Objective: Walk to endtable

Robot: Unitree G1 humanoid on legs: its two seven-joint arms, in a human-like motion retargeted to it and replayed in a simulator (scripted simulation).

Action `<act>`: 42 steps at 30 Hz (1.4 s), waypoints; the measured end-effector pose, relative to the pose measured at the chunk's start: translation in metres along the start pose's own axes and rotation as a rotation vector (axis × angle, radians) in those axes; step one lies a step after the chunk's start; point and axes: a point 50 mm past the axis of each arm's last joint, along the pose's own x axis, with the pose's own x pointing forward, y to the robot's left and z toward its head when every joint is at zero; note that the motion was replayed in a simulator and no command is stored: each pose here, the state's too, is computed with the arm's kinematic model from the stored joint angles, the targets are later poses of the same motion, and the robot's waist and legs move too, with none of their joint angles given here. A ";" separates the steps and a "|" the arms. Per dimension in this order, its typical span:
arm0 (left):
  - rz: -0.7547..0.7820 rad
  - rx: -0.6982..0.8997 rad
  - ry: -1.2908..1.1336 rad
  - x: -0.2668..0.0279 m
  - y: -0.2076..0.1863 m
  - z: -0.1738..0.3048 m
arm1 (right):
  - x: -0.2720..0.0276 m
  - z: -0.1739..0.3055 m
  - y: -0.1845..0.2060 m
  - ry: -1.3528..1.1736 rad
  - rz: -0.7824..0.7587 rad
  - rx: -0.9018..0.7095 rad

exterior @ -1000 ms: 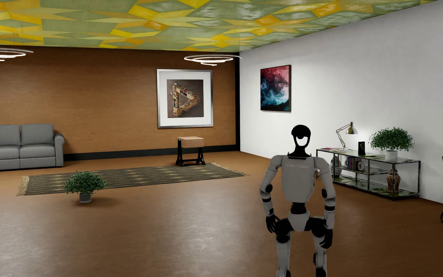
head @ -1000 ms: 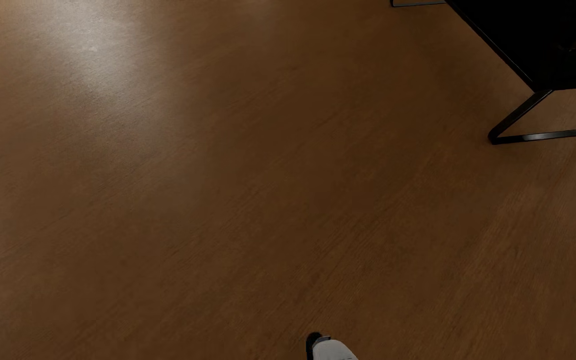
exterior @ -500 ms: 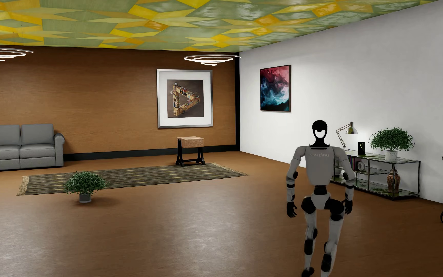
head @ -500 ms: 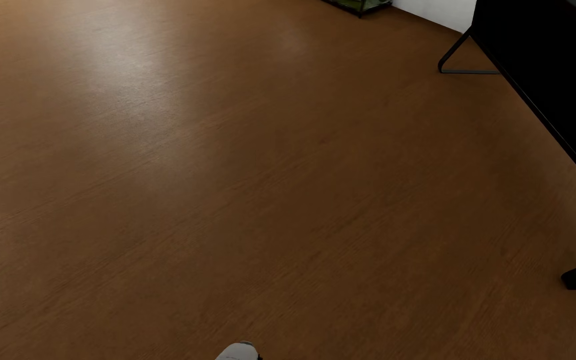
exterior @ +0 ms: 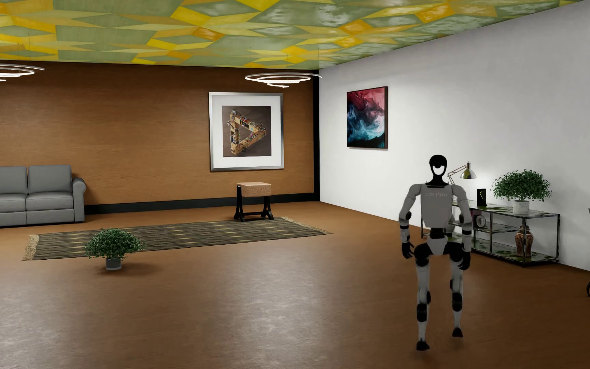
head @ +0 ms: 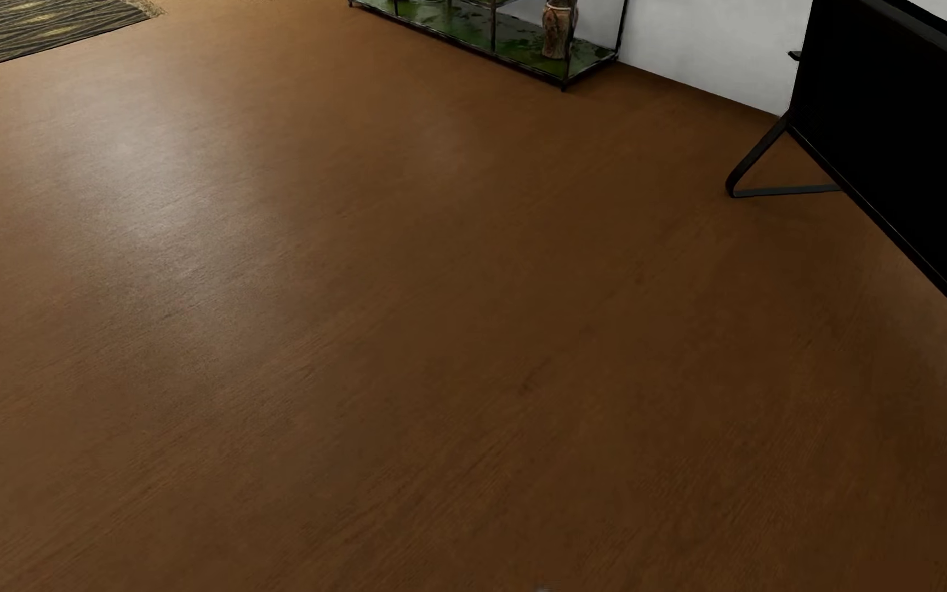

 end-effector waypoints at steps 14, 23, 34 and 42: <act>-0.063 0.024 0.321 -0.035 -0.019 -0.091 | -0.004 0.053 -0.063 -0.200 -0.169 0.017; -0.093 0.070 0.491 -0.054 -0.023 -0.128 | -0.001 0.053 -0.077 -0.179 -0.223 0.103; 0.041 0.033 -0.265 -0.004 0.019 0.064 | -0.014 -0.046 0.015 0.136 0.015 0.066; -0.082 0.071 0.204 -0.014 -0.020 -0.054 | -0.001 0.022 -0.066 -0.057 -0.164 -0.015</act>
